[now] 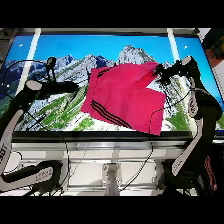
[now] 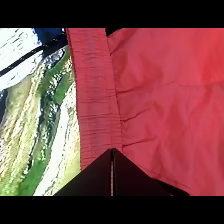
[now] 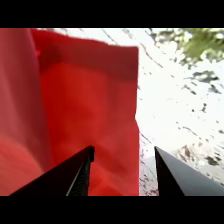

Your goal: Fold the clothes and pants, and hang the long-sleeved shirts on hangers.

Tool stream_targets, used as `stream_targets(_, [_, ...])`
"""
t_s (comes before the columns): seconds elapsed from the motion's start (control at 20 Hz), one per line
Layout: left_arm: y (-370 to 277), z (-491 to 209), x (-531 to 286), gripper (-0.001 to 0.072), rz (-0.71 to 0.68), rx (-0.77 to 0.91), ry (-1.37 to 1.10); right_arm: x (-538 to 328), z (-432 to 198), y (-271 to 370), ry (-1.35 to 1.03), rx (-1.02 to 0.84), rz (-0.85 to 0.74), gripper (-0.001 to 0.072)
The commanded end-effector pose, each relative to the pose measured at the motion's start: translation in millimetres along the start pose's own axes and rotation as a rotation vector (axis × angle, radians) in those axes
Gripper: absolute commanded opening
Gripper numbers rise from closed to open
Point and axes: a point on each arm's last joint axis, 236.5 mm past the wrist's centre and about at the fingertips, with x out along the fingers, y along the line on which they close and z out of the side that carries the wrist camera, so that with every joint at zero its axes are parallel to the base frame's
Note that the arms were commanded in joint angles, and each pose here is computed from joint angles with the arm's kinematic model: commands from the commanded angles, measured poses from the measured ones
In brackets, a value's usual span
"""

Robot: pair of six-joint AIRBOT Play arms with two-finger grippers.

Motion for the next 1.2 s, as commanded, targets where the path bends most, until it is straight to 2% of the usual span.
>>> stream_targets(0.0, [0.2, -0.5, -0.1, 0.0011, -0.001, -0.001, 0.002, 3.0, 13.2, 6.0, -0.059, 0.016, 0.022, 0.0402])
stream_targets(0.2, [0.2, -0.5, -0.1, 0.0011, -0.001, -0.001, 0.002, 9.9, 6.4, 14.8, -0.052, 0.010, 0.035, 0.0361])
stream_targets(0.25, [0.2, -0.5, -0.1, 0.0011, -0.001, -0.001, 0.002, 12.5, 2.8, 15.1, -0.044, 0.012, 0.029, 0.0299])
stream_targets(0.35, [0.2, -0.5, -0.1, 0.0012, -0.001, -0.001, 0.002, 16.0, 0.7, 13.4, -0.037, 0.024, 0.021, 0.0258])
stream_targets(0.6, [0.3, -0.5, -0.1, 0.0011, 0.000, 0.000, 0.002, 13.0, -8.8, -1.0, 0.012, 0.027, -0.037, 0.0268])
stream_targets(0.9, [-1.9, -3.2, -0.2, 0.0011, -0.010, 0.000, 0.013, -9.3, 4.9, -5.9, 0.001, 0.014, -0.022, 0.0270])
stream_targets(1.0, [-2.5, -3.9, -0.2, 0.0011, -0.012, 0.000, 0.016, -13.8, 3.2, -14.8, 0.031, 0.002, -0.031, 0.0311])
stream_targets(1.15, [-2.6, -4.0, -0.2, 0.0011, -0.013, 0.000, 0.017, -22.5, 1.9, -17.1, 0.078, -0.011, 0.018, 0.0313])
